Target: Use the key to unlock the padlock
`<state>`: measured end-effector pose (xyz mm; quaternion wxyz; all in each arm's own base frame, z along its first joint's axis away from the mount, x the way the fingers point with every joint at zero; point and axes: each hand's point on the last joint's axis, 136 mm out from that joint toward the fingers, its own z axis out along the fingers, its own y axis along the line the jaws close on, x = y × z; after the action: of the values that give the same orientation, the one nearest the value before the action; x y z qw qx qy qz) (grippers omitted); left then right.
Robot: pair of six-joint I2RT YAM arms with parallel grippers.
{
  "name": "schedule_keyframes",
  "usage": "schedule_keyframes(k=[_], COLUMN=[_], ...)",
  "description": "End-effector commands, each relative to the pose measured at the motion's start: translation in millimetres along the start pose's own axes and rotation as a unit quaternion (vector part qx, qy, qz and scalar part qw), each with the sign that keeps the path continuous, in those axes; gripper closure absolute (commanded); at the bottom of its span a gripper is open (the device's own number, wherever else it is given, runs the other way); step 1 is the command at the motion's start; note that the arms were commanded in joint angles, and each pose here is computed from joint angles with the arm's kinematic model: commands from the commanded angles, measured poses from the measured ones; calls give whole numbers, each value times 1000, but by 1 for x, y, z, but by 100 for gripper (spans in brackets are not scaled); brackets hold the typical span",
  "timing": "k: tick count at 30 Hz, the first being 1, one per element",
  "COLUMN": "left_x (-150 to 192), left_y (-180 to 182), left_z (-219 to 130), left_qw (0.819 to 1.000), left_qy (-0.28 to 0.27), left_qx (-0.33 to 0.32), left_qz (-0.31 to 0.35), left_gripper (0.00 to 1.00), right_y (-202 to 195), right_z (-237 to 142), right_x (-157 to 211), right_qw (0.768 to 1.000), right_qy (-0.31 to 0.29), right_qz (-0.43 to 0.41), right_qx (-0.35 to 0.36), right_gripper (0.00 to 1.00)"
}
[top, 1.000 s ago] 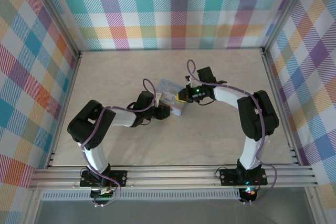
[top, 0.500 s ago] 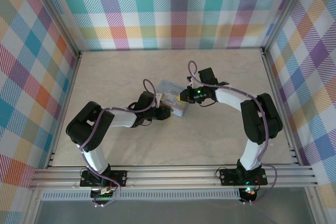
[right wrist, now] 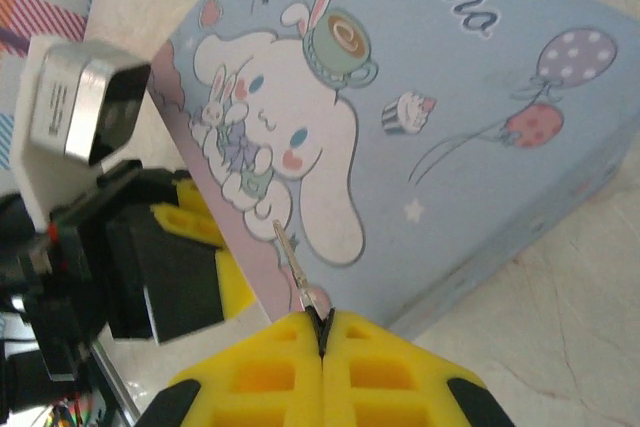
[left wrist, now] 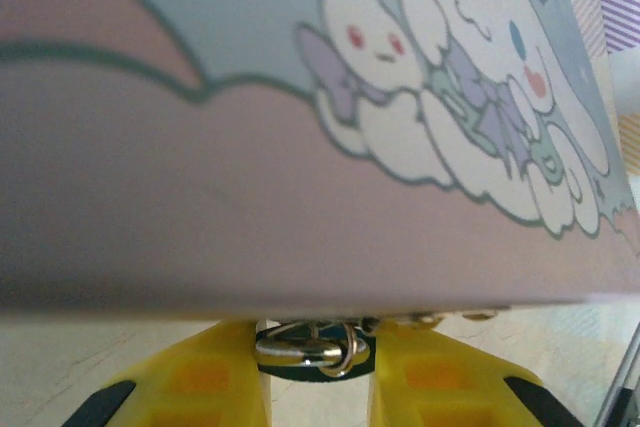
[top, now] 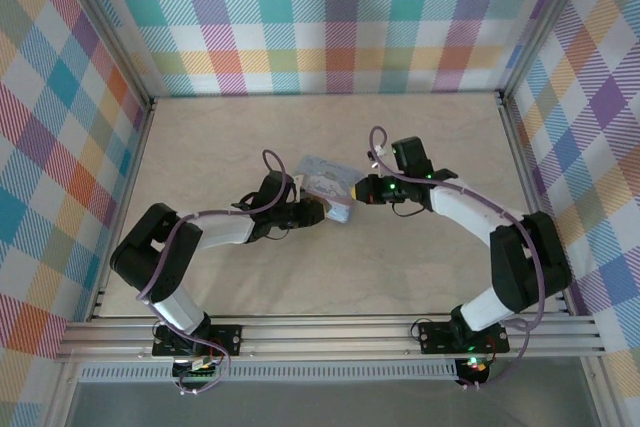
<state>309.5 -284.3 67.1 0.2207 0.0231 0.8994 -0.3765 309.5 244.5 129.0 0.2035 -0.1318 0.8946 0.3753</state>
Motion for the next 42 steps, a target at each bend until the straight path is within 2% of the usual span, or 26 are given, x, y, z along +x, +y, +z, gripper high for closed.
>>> schedule_keyframes(k=[1, 6, 15, 25, 42], left_x=[-17, -17, -17, -17, -21], left_y=[-35, -37, -41, -43, -45], left_z=[-8, -6, -4, -3, -3], left_qw=[999, 998, 993, 990, 989], left_qy=[-11, 8, 26, 38, 34], left_qx=[48, 42, 41, 36, 38], left_qz=[-17, -56, -107, -128, -142], left_gripper=[81, 85, 86, 89, 89], right_y=[8, 17, 15, 6, 9], right_z=[-8, -8, 14, 31, 44], right_x=[12, 33, 57, 61, 47], right_qw=[999, 995, 990, 987, 985], right_qy=[-2, 2, -2, -1, -20], right_qz=[-48, -97, -137, -158, -164], right_qx=[-7, -3, 17, 35, 40], right_gripper=[99, 99, 99, 99, 99])
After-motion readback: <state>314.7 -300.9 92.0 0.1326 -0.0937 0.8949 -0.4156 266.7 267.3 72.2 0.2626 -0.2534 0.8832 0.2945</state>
